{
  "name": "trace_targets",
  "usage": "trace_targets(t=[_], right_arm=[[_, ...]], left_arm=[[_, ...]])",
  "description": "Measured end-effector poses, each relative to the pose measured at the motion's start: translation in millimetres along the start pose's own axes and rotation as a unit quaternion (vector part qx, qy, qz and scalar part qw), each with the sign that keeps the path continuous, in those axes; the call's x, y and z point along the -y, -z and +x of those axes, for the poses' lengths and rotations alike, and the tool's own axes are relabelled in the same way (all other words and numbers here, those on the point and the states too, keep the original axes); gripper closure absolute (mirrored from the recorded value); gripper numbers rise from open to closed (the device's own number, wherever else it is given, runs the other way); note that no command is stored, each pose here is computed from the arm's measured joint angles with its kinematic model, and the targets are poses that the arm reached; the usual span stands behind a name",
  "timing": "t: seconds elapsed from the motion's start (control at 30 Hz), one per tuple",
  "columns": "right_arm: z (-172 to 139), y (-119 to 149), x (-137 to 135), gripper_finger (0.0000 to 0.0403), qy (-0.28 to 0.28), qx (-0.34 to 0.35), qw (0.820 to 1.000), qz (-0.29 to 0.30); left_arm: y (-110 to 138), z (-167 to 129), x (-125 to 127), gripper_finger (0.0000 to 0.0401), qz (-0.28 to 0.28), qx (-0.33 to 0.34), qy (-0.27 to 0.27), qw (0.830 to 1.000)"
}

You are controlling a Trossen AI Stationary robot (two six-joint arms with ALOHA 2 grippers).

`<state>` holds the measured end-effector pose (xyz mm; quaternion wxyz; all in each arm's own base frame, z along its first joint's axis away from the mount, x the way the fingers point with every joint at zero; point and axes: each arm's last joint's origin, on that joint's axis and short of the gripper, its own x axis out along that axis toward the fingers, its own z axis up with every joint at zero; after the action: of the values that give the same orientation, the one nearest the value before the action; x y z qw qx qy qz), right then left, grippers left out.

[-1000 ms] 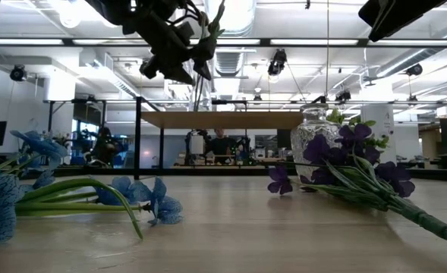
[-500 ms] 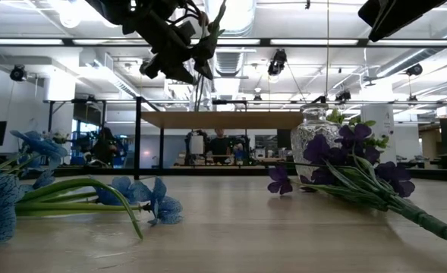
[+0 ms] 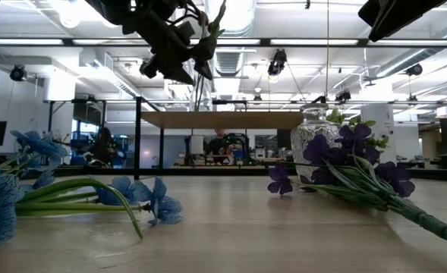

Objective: Pick and place flowers into a vace then onto a shelf
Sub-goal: Put the left transparent vase with the tulips on the shelf

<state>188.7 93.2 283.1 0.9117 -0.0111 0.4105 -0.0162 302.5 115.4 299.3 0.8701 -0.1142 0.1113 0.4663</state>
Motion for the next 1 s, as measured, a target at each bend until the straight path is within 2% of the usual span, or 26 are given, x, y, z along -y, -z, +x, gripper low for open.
trace_targets(t=[0.57,0.83,1.0], right_arm=[[0.0,-0.1,0.0,0.0346,0.0,0.0,1.0,0.0],[0.0,-0.1,0.0,0.0346,0.0,0.0,1.0,0.0],[0.0,-0.1,-0.1,0.0346,0.0,0.0,1.0,0.0]], left_arm=[[1.3,0.1,2.4,0.0131,-0.003,-0.015,0.041,0.999],[1.5,0.2,2.6,0.013,-0.003,-0.016,0.042,0.999],[1.6,0.3,2.5,0.0105,-0.002,-0.016,0.042,0.999]])
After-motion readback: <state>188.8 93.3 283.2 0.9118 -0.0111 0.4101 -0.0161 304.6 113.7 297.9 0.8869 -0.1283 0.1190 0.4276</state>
